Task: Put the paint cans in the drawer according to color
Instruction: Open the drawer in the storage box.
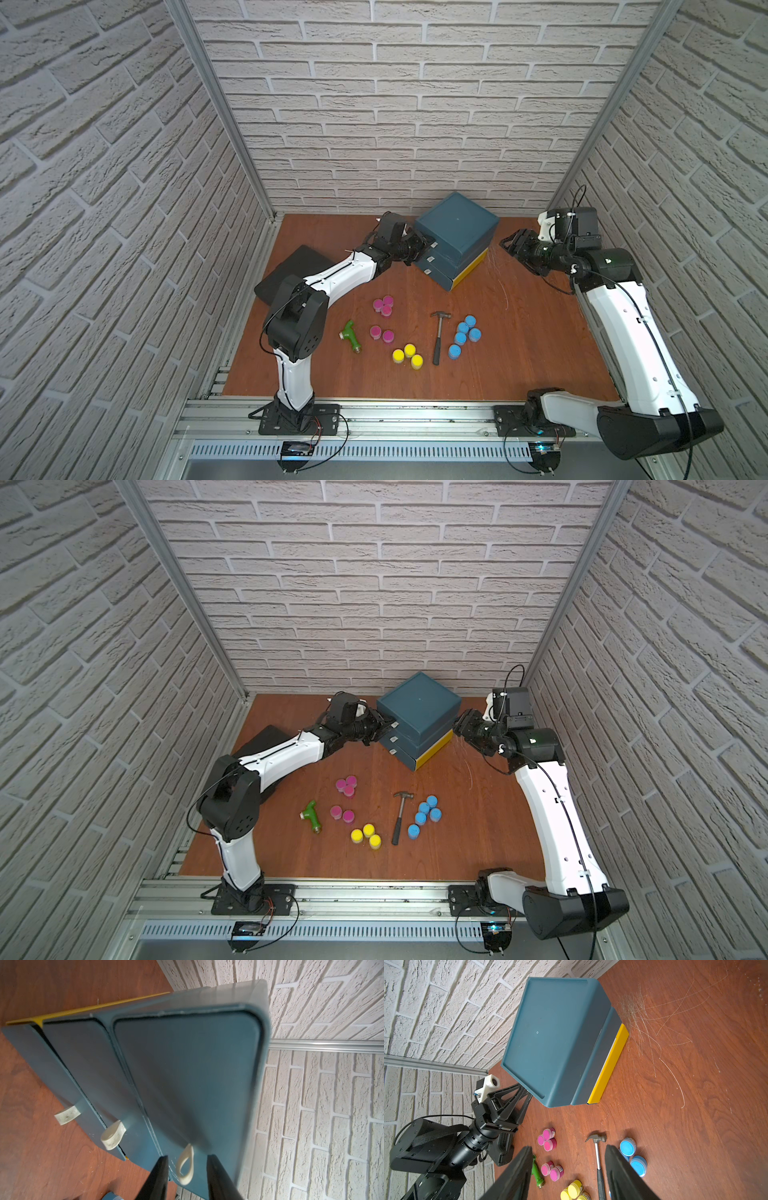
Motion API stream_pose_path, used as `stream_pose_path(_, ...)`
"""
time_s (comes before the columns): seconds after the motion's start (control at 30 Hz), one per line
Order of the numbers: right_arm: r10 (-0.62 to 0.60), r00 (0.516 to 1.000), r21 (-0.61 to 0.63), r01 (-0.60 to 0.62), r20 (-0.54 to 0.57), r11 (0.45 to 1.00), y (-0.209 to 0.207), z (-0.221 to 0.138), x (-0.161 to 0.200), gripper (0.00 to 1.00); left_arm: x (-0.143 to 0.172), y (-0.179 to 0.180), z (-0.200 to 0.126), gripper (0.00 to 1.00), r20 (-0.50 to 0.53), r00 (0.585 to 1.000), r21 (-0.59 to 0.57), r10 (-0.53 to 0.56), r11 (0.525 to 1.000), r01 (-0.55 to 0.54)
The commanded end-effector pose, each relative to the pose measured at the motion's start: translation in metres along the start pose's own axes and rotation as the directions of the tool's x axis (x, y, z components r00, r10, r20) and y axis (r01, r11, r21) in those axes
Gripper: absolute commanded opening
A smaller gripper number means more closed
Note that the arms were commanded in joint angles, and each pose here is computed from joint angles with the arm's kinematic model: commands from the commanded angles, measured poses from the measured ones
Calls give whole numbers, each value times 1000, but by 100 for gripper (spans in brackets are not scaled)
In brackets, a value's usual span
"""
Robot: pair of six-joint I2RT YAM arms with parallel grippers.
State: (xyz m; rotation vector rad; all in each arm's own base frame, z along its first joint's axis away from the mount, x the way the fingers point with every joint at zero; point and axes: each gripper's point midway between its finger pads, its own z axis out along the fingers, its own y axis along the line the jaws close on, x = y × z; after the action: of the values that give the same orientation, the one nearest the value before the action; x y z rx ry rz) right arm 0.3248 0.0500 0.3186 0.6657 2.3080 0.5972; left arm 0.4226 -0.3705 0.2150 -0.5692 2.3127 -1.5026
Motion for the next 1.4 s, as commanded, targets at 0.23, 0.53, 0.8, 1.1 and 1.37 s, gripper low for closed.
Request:
stream_pose_path(0.23,-2,1000,-21,1,-8,1000,4,5,2,59,1,-16,8,13,-5,1000,81,3,997,-3)
stream_pose_path(0.53,-15,1000,19,15,-22,1000,-4,6,8,56,8,-7,-9,0,6,1000,63,1,998,-2)
stream_pose_path(0.8,-57,994,130,68,-93,989,-25,12,33,53,29,9,-50,0,-18,1000,29,22,999,-22)
stream_pose_path(1.1,-64,981,183,98,-181,978,-39,30,73,53,51,38,-84,0,-36,999,-20,8,1000,-9)
stream_pose_path(1.37,-62,968,192,110,-242,975,-46,43,98,53,58,52,-108,0,-9,1000,-60,9,998,-10)
